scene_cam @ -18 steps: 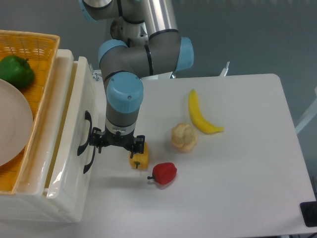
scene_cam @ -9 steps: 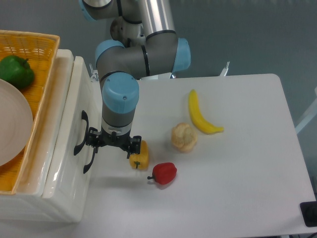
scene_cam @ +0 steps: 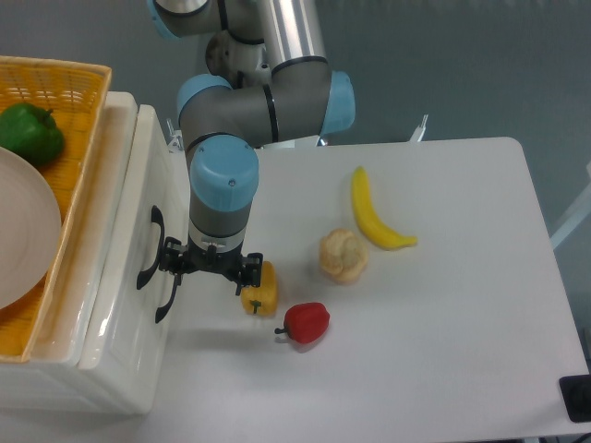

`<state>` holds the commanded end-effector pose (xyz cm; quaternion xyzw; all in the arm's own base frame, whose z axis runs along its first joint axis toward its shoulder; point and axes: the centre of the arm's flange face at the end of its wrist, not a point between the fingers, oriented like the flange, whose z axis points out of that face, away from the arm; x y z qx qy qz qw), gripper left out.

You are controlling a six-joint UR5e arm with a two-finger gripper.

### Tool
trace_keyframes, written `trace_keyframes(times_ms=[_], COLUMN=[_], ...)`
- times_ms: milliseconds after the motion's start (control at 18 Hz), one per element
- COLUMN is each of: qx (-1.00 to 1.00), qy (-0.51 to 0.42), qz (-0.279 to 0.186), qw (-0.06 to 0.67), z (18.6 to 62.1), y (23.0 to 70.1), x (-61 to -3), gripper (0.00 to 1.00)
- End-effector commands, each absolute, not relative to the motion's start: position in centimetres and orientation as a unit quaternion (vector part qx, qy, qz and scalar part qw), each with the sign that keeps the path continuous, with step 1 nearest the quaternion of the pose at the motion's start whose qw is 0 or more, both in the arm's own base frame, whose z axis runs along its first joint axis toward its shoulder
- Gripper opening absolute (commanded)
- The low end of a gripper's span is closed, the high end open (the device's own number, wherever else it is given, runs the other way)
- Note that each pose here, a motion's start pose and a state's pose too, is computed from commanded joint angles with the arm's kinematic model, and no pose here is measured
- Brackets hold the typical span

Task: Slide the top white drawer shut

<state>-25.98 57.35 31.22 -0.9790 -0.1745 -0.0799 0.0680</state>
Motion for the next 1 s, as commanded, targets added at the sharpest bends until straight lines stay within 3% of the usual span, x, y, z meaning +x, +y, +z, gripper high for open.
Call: trace_keyframes(times_ms=[333, 611, 1000], qx=[-0.98, -0.98, -0.989], qy=[-0.17, -0.166, -0.128], qz=[-0.077, -0.063, -0.003], qw=[0.071, 0.085, 0.075], z=[31.5, 32.8, 34.7], y=[57.4, 56.2, 52.7], x=[-26.3, -29.8, -34.7], gripper=[1.0, 1.0, 1.0])
